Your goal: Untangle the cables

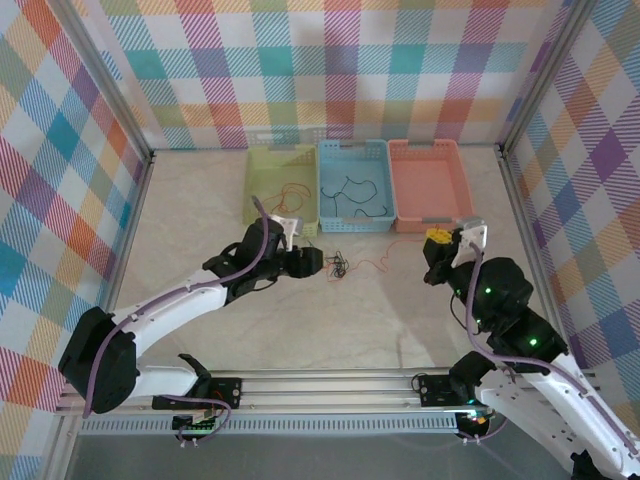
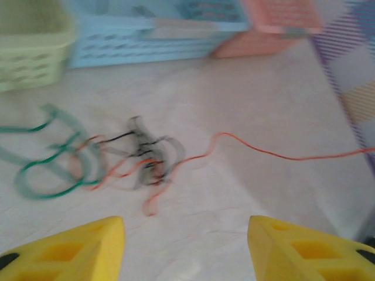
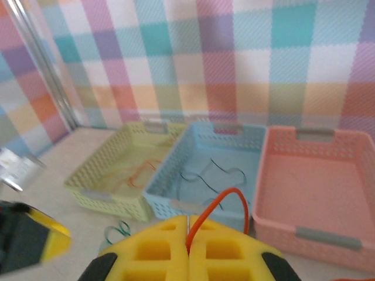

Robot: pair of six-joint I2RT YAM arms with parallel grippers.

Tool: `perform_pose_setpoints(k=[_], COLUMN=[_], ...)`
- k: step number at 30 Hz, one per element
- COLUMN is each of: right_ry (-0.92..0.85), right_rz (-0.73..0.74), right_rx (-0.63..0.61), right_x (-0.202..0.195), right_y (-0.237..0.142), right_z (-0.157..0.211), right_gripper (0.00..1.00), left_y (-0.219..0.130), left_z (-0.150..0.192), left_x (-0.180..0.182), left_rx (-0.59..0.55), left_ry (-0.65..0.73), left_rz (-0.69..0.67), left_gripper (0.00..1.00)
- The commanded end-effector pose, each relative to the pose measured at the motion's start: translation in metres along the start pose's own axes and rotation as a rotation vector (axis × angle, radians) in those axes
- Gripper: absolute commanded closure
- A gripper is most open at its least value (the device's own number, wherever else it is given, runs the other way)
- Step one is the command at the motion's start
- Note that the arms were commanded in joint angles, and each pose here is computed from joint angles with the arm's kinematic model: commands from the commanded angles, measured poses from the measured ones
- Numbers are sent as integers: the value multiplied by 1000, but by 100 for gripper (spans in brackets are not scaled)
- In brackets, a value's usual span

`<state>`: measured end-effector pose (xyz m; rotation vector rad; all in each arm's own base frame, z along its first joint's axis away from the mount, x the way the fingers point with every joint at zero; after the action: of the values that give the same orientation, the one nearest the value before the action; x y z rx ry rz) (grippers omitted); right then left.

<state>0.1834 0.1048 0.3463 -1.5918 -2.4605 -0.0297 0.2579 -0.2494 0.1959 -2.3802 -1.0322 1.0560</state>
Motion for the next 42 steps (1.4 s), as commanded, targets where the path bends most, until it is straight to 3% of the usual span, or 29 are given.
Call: perform_pose_setpoints(k=[1, 8, 14, 19, 24, 29, 33, 38, 40, 42], right_ry=[87, 164, 169, 177, 193, 195, 191, 190, 190, 190], right_rz=[-130, -216, -276, -313, -353, -375, -367, -311, -300, -298], right_rx=[-64, -17, 10, 19, 31, 50, 45, 38, 50, 63], right_x=[22, 40, 53, 61, 68, 70, 69, 61, 59, 59], right_y=[-7, -3, 0, 0, 1, -1, -4, -4, 0, 3], right_z=[-38, -58, -78, -89, -93, -91, -92, -90, -84, -77], right_gripper=[100, 100, 100, 100, 100, 100, 100, 100, 100, 100], left_y=[-7, -24, -29, -37, -22, -15, -6, -17, -28, -38], left_z=[-32, -52, -42, -39, -57, -69, -70, -76, -78, -79], left_x=[-59, -111, -133, -142, -135, -124, -123, -123, -124, -126], left_rx=[-94, -198, -160, -287, -304, -400, -372, -420, -473, -496], left_ry=[152, 345, 498, 647, 697, 714, 707, 668, 658, 652], left_rz=[252, 408, 480, 508, 329, 225, 210, 204, 209, 223], left_gripper=[37, 31, 30, 27, 30, 32, 46, 94, 100, 100])
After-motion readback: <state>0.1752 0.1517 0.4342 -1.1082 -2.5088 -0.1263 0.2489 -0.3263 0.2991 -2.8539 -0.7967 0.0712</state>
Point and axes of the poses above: each hand's point on the last joint's axis, 136 mm out from that joint toward the fingers, its own y axis out along the fingers, its own x axis along the line the jaws close on, z = x × y, the point moved 4 cm from there along -y, back along the fingers, and after that the axes turned 2 degrees about y, right-handed, at the moved point
